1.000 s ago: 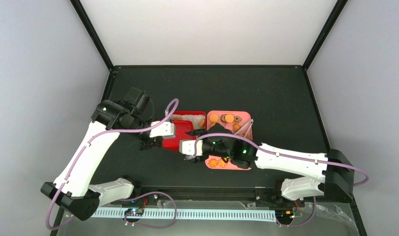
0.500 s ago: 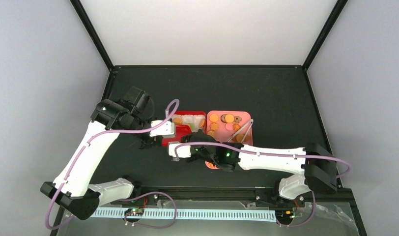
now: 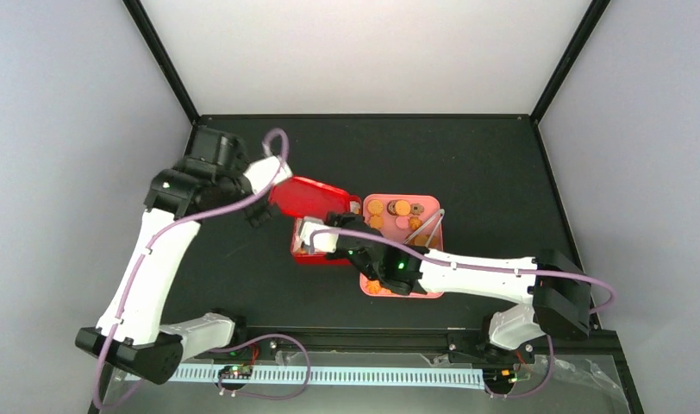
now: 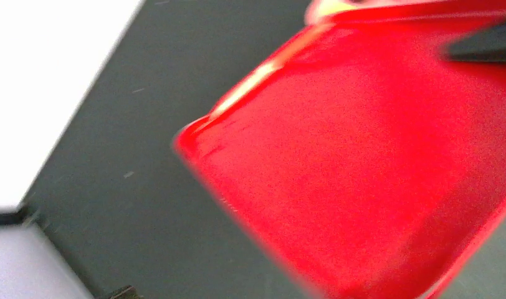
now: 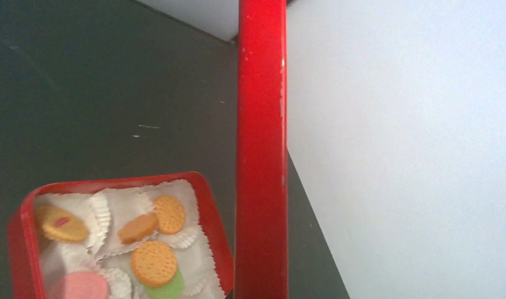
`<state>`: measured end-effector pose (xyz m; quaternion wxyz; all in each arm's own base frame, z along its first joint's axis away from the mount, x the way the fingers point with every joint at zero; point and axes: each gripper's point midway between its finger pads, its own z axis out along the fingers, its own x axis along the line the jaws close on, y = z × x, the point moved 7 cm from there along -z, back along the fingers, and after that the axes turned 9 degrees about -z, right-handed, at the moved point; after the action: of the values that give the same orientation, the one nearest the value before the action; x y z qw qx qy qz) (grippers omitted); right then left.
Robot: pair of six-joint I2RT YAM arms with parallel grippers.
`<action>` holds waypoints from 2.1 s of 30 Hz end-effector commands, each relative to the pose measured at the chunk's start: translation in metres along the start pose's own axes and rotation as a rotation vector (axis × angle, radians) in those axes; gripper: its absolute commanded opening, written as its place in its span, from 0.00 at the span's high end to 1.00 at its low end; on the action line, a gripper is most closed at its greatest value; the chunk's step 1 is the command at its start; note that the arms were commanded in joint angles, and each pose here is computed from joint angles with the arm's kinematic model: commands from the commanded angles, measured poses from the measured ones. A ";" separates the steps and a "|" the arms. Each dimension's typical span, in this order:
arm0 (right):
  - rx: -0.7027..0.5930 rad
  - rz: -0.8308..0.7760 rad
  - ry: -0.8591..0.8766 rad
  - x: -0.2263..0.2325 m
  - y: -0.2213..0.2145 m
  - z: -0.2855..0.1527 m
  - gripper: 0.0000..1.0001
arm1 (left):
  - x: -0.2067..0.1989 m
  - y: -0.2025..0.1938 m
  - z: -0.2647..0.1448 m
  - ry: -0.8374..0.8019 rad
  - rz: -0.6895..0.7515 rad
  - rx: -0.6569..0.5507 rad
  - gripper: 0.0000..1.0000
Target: Pack the cookies
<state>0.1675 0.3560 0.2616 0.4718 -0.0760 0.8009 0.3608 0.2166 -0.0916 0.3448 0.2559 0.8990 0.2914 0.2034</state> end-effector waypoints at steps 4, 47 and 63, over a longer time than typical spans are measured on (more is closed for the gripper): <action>-0.020 0.343 -0.044 -0.041 -0.007 -0.010 0.99 | 0.106 0.029 -0.058 0.323 -0.434 -0.291 0.01; -0.094 2.047 0.571 0.008 -0.144 0.068 0.99 | 0.040 -0.105 0.151 -0.184 -0.388 0.123 0.04; 0.082 1.965 0.500 0.026 -0.160 0.063 0.65 | 0.036 -0.104 0.197 -0.122 -0.340 0.240 0.09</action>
<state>0.2729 0.2927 0.1387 -0.2413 0.5595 0.5788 0.5420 0.2901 -0.0663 0.1375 0.2066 0.8743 0.4377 0.0369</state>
